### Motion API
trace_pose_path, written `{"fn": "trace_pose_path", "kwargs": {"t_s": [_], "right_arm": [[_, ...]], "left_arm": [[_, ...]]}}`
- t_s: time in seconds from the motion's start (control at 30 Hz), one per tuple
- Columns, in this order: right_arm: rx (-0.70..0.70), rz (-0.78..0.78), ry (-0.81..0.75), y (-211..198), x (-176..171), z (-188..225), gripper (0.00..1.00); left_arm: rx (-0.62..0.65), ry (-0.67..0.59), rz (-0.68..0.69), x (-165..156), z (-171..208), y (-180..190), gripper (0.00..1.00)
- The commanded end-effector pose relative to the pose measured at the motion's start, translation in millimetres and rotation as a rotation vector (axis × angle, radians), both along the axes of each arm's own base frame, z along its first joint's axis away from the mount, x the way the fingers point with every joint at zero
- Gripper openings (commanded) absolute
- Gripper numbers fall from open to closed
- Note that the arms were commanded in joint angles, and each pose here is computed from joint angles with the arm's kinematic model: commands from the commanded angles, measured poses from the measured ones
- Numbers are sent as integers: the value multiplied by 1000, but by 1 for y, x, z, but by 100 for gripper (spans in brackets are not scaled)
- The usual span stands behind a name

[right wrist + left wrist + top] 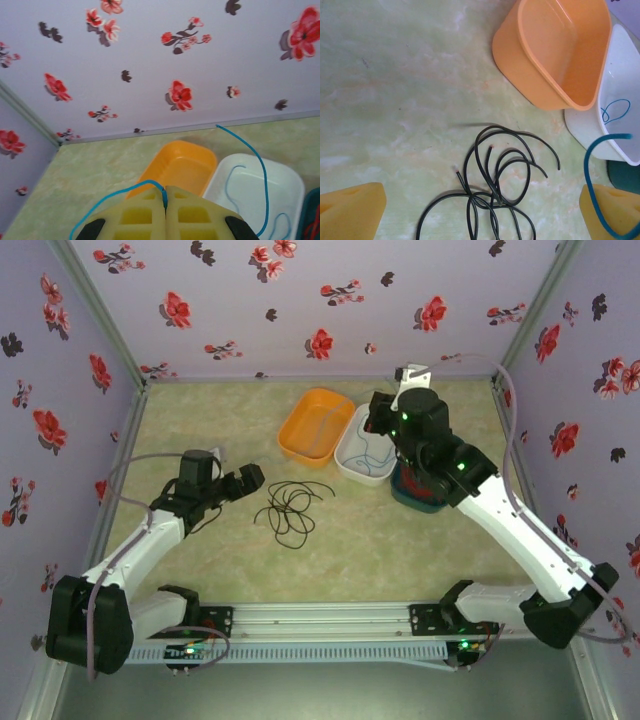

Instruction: Untangle the cables

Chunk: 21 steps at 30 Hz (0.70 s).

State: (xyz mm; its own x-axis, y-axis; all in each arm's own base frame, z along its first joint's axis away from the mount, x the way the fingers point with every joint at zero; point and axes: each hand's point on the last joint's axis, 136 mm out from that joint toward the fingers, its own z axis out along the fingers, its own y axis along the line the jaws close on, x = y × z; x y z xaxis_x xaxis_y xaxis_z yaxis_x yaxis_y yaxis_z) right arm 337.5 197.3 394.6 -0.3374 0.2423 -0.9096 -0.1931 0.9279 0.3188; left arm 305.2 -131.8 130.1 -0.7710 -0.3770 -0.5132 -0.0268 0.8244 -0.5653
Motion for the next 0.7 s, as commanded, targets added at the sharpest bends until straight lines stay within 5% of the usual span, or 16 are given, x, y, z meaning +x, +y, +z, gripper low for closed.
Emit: {"fn": "trace_pose_path", "kwargs": {"t_s": [0.0, 0.67], "right_arm": [[-60, -53, -11, -14, 13, 9, 0], [-120, -219, -98, -70, 38, 77, 0]], "left_arm": [[44, 22, 4, -5, -11, 8, 100], [173, 121, 82, -18, -54, 37, 100]]}}
